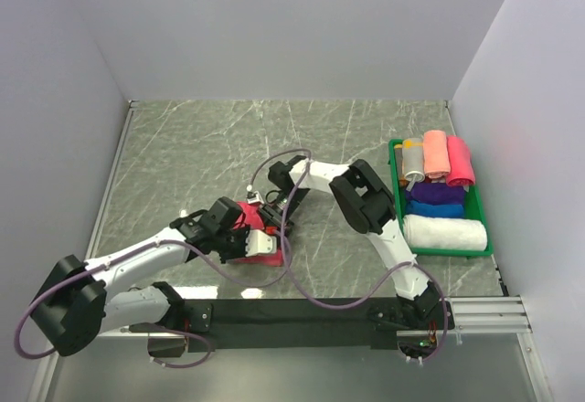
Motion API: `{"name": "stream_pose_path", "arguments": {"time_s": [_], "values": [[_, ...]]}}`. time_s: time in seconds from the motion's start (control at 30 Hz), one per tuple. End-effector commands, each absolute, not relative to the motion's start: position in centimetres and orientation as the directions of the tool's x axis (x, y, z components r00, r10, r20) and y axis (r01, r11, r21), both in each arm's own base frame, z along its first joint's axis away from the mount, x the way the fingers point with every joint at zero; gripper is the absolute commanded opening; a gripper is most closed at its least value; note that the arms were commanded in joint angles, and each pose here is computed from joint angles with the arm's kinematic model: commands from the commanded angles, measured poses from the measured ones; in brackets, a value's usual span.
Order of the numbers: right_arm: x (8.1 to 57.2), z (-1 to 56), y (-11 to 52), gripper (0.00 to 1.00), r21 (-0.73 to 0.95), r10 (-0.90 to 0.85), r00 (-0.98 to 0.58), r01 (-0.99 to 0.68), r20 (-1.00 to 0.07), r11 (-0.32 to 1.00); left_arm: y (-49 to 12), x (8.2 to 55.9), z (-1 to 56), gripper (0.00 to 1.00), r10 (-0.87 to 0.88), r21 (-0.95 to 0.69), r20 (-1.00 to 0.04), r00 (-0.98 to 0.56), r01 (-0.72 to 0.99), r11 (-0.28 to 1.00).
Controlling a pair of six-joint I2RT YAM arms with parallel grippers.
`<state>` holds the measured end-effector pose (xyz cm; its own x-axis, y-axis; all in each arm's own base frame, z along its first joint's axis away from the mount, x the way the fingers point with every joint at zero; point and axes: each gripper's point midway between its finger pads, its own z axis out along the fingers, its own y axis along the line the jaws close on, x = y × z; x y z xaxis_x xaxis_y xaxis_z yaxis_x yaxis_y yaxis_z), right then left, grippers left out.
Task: Roll the towels
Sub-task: Roll the towel
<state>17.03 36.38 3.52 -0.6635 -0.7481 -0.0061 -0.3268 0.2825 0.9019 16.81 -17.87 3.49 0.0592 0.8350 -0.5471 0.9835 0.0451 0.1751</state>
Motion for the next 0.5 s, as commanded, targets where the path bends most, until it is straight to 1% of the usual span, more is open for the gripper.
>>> {"name": "stream_pose_path", "arguments": {"time_s": [0.0, 0.03, 0.07, 0.13, 0.17, 0.2, 0.23, 0.27, 0.3, 0.37, 0.4, 0.43, 0.47], "values": [[19.7, 1.2, 34.2, 0.26, 0.757, -0.777, -0.618, -0.562, -0.116, 0.334, -17.3, 14.6, 2.1, 0.19, 0.862, 0.047, -0.505, 0.033, 0.999, -0.010], [20.3, 1.7, 34.0, 0.34, 0.745, -0.767, -0.627, -0.574, -0.134, 0.340, -17.0, 14.0, 2.1, 0.17, 0.869, 0.016, -0.494, 0.026, 1.000, -0.020], [21.9, 3.6, 33.9, 0.37, 0.716, -0.741, -0.637, -0.618, -0.212, 0.326, -17.0, 13.7, 2.1, 0.13, 0.871, -0.005, -0.492, 0.018, 1.000, -0.023], [23.2, 4.9, 32.9, 0.43, 0.679, -0.703, -0.663, -0.642, -0.259, 0.355, -17.2, 13.3, 2.6, 0.10, 0.866, -0.040, -0.499, 0.020, 0.998, -0.046], [25.5, 7.5, 32.5, 0.44, 0.622, -0.652, -0.659, -0.701, -0.376, 0.350, -16.7, 12.5, 2.2, 0.07, 0.882, -0.093, -0.471, -0.003, 0.995, -0.046], [25.7, 7.7, 31.5, 0.45, 0.601, -0.629, -0.670, -0.706, -0.394, 0.375, -17.0, 12.8, 2.8, 0.06, 0.880, -0.103, -0.474, -0.009, 0.994, -0.046], [26.7, 8.6, 30.6, 0.49, 0.564, -0.594, -0.678, -0.718, -0.432, 0.409, -17.2, 12.3, 2.7, 0.05, 0.882, -0.165, -0.470, -0.038, 0.985, -0.046], [28.1, 11.7, 30.1, 0.51, 0.496, -0.541, -0.636, -0.770, -0.550, 0.401, -17.0, 12.0, 3.0, 0.04, 0.886, -0.208, -0.458, -0.072, 0.978, -0.028], [28.5, 11.5, 28.3, 0.53, 0.477, -0.517, -0.654, -0.756, -0.552, 0.448, -17.6, 12.6, 3.7, 0.04, 0.880, -0.221, -0.467, -0.089, 0.975, -0.019], [29.0, 13.4, 26.2, 0.53, 0.383, -0.489, -0.615, -0.779, -0.618, 0.496, -17.9, 12.7, 3.6, 0.05, 0.879, -0.301, -0.453, -0.149, 0.954, 0.007], [29.3, 13.9, 25.3, 0.53, 0.347, -0.482, -0.601, -0.783, -0.638, 0.517, -18.5, 13.4, 3.9, 0.05, 0.875, -0.308, -0.455, -0.167, 0.951, 0.021], [29.4, 14.3, 24.6, 0.53, 0.314, -0.476, -0.586, -0.785, -0.655, 0.534, -18.5, 13.6, 3.1, 0.06, 0.883, -0.349, -0.426, -0.196, 0.936, 0.040], [29.4, 14.9, 23.2, 0.53, 0.248, -0.466, -0.560, -0.781, -0.685, 0.573, -18.5, 14.0, 3.0, 0.06, 0.878, -0.380, -0.419, -0.232, 0.923, 0.062]]}}
